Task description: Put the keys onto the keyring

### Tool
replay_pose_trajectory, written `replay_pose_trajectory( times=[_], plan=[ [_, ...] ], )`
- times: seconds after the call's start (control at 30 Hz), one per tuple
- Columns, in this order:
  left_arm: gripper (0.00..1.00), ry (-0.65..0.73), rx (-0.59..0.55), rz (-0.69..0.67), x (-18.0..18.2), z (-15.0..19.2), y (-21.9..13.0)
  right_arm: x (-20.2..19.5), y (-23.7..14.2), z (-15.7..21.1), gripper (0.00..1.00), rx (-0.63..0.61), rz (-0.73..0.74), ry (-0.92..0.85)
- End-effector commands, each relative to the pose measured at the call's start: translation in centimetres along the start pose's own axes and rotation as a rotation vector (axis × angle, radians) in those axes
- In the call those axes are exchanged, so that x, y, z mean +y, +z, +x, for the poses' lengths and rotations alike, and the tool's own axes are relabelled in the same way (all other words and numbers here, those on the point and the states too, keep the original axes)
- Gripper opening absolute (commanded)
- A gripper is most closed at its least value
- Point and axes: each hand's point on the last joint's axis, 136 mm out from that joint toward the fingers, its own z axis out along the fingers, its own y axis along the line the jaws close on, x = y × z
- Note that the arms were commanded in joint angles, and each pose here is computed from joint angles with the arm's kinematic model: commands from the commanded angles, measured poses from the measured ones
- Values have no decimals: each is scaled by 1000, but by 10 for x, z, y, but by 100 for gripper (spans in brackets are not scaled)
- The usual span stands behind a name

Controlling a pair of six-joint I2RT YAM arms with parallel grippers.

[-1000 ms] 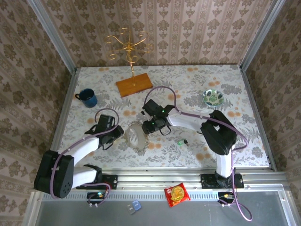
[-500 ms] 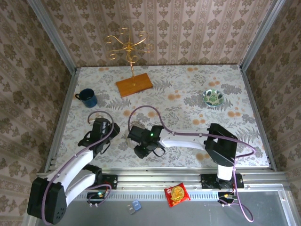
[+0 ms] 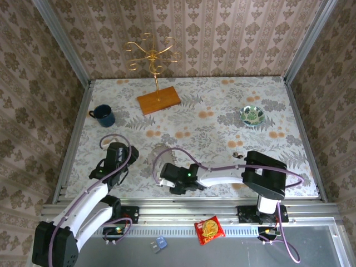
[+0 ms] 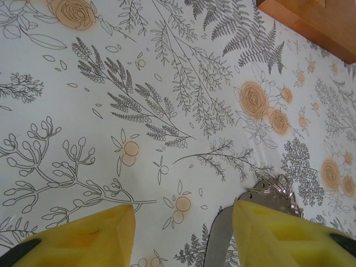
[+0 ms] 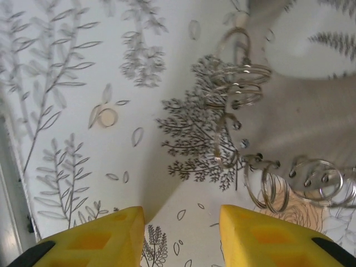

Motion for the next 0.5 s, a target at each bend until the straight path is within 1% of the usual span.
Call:
replay_pose_trajectory(
  times=[0.0,0.13,0.27,0.47],
  plan=[
    [50,-22,-12,-43,12,0,-3,-8,-9,-27,41,-174,69,-166],
    [50,-28,-28,-47,13,-2,-5,-14,-9,-29,41,-210,113,-176],
    [50,-33,-34,-40,13,-3,-5,-14,-8,-34,40,-247,122,-164],
    [50,-27,-41,-38,12,-5,-5,-22,-2,-36,36,-252,172,-152]
  ],
)
